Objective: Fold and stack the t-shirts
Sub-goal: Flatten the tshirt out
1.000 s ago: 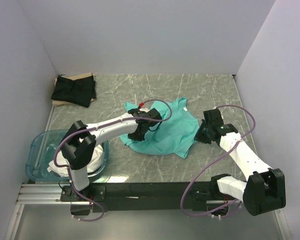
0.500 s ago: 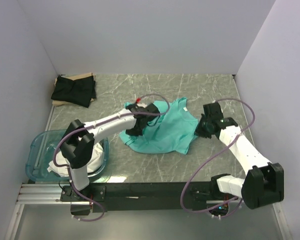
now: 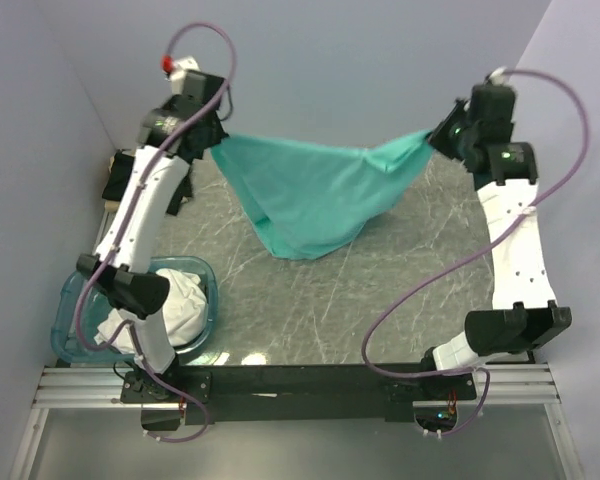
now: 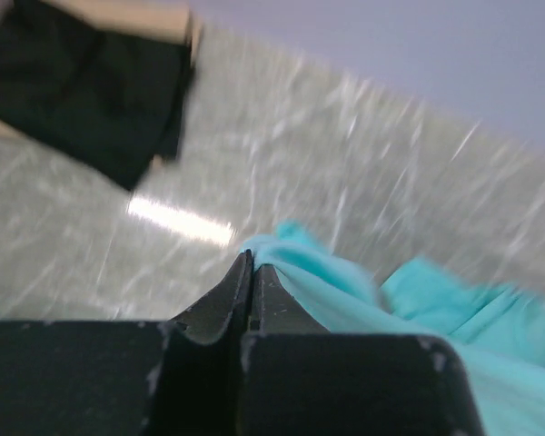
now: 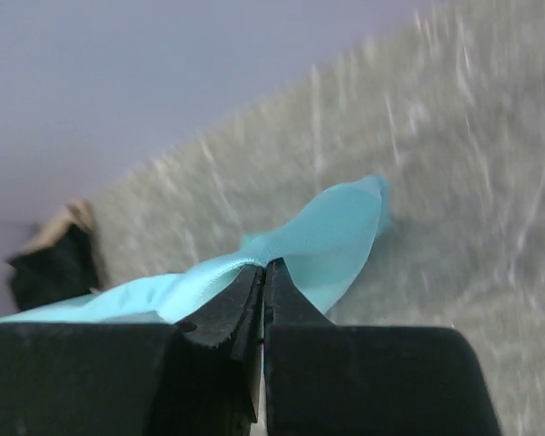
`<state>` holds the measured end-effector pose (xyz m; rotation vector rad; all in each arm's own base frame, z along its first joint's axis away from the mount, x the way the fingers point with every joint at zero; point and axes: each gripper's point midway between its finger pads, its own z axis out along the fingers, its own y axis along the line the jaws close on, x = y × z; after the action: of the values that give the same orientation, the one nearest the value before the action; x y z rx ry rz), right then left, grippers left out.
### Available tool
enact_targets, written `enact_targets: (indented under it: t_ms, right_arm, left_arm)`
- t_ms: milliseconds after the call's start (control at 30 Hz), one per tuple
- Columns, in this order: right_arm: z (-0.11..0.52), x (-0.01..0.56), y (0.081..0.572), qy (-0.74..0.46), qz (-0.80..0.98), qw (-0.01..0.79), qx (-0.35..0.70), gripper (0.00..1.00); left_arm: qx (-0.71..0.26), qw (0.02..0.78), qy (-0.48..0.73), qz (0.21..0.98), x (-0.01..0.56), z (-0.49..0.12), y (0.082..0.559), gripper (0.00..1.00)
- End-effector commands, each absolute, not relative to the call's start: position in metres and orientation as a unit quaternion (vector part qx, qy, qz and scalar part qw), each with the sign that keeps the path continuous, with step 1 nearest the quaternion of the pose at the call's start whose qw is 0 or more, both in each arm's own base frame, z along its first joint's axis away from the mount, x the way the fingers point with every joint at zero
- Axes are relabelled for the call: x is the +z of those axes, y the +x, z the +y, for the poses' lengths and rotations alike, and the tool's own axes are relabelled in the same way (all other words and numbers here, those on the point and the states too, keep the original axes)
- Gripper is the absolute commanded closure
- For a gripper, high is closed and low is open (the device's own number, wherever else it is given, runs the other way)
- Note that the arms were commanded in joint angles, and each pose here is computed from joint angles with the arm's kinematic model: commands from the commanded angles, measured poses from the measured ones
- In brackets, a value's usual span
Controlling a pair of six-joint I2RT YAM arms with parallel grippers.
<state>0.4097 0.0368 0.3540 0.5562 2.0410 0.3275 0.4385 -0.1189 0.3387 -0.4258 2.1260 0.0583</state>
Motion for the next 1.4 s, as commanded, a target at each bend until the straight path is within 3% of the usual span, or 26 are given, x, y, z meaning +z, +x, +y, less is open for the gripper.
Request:
enact_targets:
  t_ms: [0,67,100,133,300,433,600,767,1000,1167,1367]
  right_arm:
    - [0.032,0.428,0.398,0.216,0.798,0.542,0.15,1.0]
    - [0.03,0.471,0.383,0.214,0.762,0.589,0.163,1.0]
    - [0.029,0.49,0.378,0.211,0.743,0.612,0.169,1.0]
    - [0.028,0.509,0.361,0.209,0.722,0.635,0.175,1.0]
    - [0.007,0.571,0.283,0.214,0.607,0.746,0.174,1.0]
    - [-0.011,0.601,0.223,0.218,0.526,0.807,0.158,1.0]
    - [-0.028,0.615,0.182,0.233,0.485,0.834,0.125,1.0]
    - [-0.031,0.599,0.209,0.227,0.524,0.816,0.091,1.0]
    - [-0.027,0.535,0.309,0.225,0.627,0.744,0.051,1.0]
    - [-0.027,0.495,0.362,0.225,0.674,0.703,0.029,1.0]
    - [-0.023,0.506,0.376,0.22,0.675,0.703,0.039,1.0]
  left_arm:
    - [-0.013,0.521,-0.188,0.832,0.394,-0.106,0.433,0.99]
    - [-0.078,0.59,-0.191,0.781,0.448,-0.107,0.422,0.99]
    - [-0.082,0.586,-0.185,0.785,0.434,-0.108,0.419,0.99]
    - [-0.114,0.621,-0.188,0.752,0.467,-0.102,0.397,0.99]
    - [-0.186,0.69,-0.204,0.669,0.509,-0.088,0.351,0.99]
    - [-0.227,0.728,-0.211,0.612,0.541,-0.07,0.302,0.99]
    - [-0.257,0.741,-0.183,0.593,0.546,-0.075,0.284,0.99]
    - [-0.262,0.697,-0.138,0.654,0.52,-0.109,0.318,0.99]
    - [-0.231,0.59,-0.085,0.769,0.45,-0.162,0.397,0.99]
    - [-0.209,0.563,-0.072,0.796,0.436,-0.172,0.426,0.99]
    - [-0.197,0.546,-0.087,0.809,0.424,-0.171,0.442,0.99]
